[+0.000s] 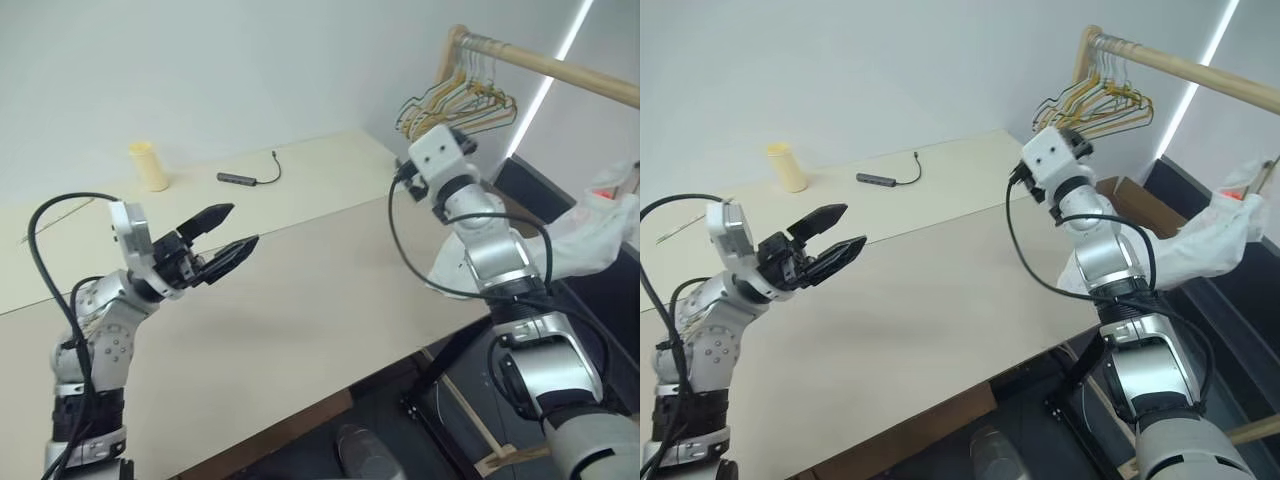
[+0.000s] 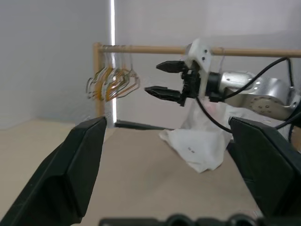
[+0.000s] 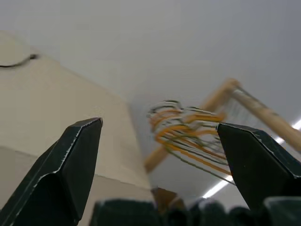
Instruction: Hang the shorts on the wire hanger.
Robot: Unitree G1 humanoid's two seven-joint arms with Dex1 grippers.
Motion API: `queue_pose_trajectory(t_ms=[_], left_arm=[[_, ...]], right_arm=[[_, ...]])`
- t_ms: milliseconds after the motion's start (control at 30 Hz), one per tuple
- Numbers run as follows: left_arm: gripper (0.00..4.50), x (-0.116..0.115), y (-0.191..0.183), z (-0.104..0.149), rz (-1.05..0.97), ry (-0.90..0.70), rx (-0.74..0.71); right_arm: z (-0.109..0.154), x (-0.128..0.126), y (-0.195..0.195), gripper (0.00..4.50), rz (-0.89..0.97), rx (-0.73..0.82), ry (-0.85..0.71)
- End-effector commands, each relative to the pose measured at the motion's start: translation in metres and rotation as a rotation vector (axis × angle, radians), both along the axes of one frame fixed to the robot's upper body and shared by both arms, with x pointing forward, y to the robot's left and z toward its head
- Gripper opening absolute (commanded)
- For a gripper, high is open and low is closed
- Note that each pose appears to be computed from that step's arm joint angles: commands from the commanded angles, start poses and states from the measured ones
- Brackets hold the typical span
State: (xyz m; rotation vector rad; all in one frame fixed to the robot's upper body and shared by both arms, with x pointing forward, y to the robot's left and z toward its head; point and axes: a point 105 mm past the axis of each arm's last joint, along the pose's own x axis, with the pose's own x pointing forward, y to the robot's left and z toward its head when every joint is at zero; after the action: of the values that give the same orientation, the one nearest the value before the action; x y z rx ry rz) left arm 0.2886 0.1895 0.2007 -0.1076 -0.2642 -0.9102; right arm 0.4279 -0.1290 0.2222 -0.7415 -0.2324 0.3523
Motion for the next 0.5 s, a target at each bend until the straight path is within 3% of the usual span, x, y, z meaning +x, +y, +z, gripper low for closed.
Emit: queue_pose_trajectory(t_ms=[33,200,500], left_arm=[[4.5,-0.009,0.007,-0.001,0.073,-0.008,0.058],[4.5,-0.027,0.011,-0.035,0.159,0.107,0.118],[4.5,-0.048,0.0,-0.057,0.216,0.162,0.169]], right_arm=[[-0.009,-0.031,0.041,4.49,0.29,-0.046,0.061],[-0.049,-0.061,0.072,4.49,0.498,-0.16,0.184],[-0.082,-0.079,0.091,4.49,0.617,-0.24,0.255]])
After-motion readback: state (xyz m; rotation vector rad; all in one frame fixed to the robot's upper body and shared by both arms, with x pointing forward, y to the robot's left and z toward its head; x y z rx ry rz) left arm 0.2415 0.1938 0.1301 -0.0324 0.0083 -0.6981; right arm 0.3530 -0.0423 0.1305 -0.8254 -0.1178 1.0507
